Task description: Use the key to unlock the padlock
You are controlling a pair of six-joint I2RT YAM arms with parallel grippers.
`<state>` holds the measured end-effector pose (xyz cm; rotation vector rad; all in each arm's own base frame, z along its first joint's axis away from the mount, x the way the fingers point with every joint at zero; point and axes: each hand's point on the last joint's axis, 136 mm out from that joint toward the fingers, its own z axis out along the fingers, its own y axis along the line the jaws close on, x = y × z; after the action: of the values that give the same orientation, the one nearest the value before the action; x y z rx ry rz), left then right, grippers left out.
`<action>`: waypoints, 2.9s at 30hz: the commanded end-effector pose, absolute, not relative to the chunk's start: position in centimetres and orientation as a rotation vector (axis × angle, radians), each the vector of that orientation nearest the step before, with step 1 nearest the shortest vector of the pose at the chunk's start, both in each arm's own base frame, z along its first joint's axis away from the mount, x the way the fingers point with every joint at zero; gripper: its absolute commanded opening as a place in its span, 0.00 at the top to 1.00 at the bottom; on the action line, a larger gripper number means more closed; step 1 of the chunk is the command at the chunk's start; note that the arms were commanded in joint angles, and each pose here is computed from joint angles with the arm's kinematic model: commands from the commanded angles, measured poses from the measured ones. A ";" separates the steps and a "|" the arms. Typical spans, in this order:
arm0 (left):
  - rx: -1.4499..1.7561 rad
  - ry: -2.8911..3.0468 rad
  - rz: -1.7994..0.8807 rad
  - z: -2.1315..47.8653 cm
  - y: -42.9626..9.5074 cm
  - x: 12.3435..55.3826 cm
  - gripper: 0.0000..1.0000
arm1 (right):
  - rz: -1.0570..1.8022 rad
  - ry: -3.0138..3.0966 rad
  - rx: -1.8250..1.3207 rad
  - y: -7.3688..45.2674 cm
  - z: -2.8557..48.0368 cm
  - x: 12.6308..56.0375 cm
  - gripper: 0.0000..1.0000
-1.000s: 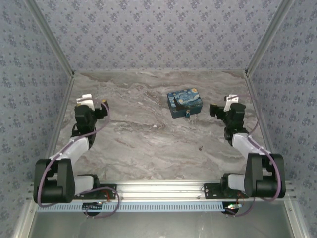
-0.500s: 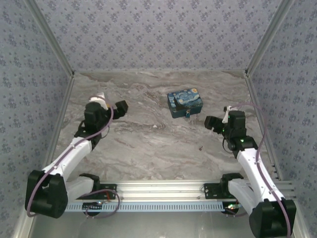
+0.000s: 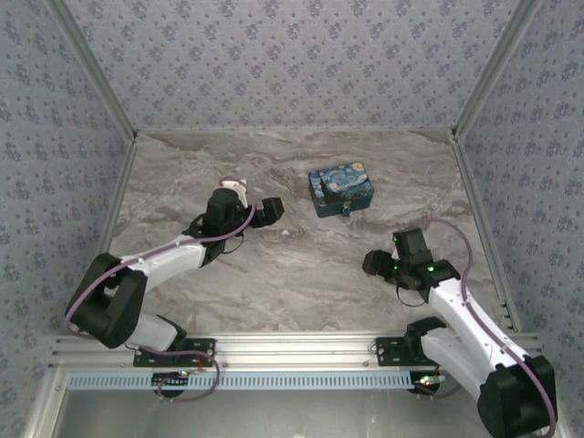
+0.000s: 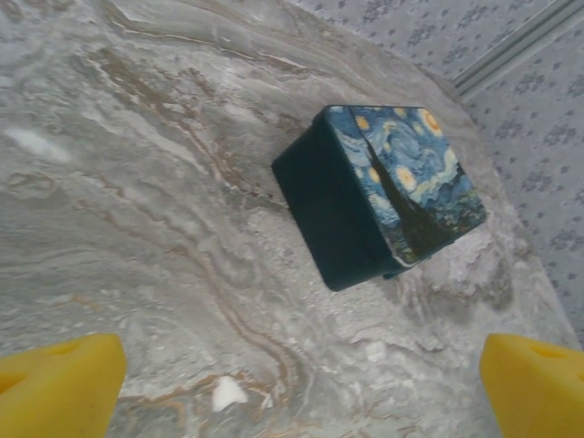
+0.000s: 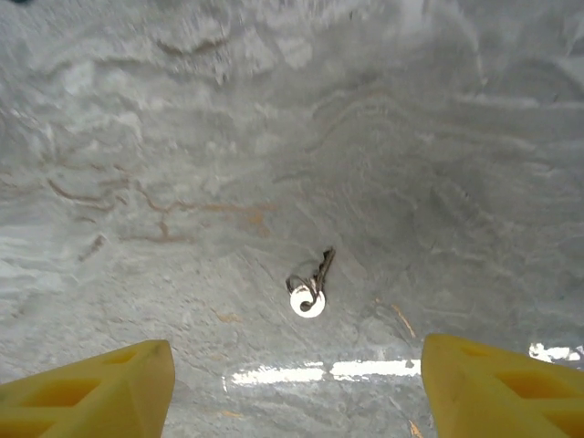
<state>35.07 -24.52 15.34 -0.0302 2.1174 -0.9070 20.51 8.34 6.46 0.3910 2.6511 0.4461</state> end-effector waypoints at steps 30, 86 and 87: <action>-0.058 2.110 -1.006 15.4 -27.0 35.8 0.00 | 0.110 2.828 0.297 10.1 3.4 22.6 0.68; -0.064 2.106 -0.950 18.0 -25.7 35.3 0.00 | -0.012 2.728 0.027 10.6 5.4 23.9 1.00; -0.065 2.103 -0.955 18.7 -25.7 35.4 0.01 | -0.014 2.685 -0.018 10.7 6.2 24.3 1.00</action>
<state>35.09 -25.62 15.51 -0.0733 2.1538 -0.9393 23.08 10.61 4.17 0.1089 2.7986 -0.0035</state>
